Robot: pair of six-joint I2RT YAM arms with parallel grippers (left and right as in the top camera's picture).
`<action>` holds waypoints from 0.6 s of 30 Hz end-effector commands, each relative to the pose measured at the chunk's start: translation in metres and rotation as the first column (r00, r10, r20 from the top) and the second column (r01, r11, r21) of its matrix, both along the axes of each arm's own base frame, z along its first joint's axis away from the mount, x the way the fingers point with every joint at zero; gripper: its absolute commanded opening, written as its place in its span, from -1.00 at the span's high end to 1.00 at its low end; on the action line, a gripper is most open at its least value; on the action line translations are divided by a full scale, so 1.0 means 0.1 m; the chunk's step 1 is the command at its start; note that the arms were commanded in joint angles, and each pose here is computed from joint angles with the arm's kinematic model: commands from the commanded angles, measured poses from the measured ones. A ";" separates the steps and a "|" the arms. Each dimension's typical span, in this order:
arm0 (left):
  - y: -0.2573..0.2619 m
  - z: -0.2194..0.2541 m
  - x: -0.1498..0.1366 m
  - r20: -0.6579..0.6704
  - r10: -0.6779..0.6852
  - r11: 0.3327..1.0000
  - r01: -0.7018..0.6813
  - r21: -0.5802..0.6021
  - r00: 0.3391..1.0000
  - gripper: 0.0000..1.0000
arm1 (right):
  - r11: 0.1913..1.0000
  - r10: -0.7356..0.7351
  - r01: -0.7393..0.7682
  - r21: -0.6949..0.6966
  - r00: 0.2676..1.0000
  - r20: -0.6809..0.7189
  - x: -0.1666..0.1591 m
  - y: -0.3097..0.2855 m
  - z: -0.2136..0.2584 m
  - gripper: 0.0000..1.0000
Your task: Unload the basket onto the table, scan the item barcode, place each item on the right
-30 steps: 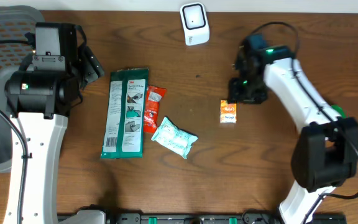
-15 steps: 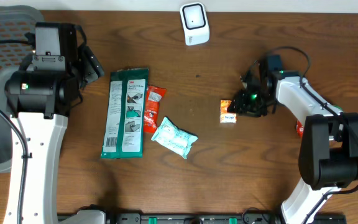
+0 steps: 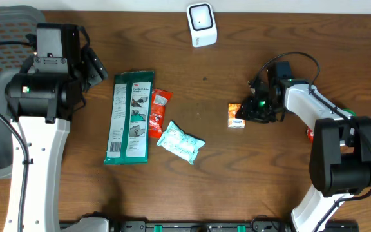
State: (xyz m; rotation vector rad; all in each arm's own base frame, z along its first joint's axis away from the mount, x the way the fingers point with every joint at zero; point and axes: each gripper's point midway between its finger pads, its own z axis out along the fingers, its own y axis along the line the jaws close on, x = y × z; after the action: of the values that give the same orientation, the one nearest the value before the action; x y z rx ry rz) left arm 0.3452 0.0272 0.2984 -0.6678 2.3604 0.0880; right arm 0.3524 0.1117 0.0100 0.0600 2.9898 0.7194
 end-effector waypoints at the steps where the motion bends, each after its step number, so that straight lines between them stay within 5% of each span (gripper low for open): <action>1: 0.03 0.05 0.01 0.010 0.010 1.000 -0.010 0.011 1.000 -0.73 | 1.000 0.005 -0.004 -0.008 1.000 0.019 0.01 0.00 0.02 0.24; 9: 0.03 0.05 0.01 0.010 0.010 1.000 -0.010 0.011 1.000 -0.73 | 1.000 -0.022 0.022 -0.003 1.000 0.022 -0.01 0.00 -0.07 0.29; 14: 0.03 0.05 0.01 0.010 0.010 1.000 -0.010 0.011 1.000 -0.73 | 0.999 -0.043 0.043 0.000 0.999 0.021 -0.03 0.00 -0.13 0.65; 18: 0.03 0.05 0.01 0.010 0.010 1.000 -0.010 0.011 1.000 -0.73 | 0.999 -0.037 0.036 0.007 0.996 0.080 0.06 0.01 0.06 0.72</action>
State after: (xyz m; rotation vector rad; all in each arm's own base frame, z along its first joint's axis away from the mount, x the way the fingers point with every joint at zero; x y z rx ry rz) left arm 0.3452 0.0272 0.2984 -0.6678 2.3604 0.0880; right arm 0.3576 0.1174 0.0078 0.0864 2.9184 0.7679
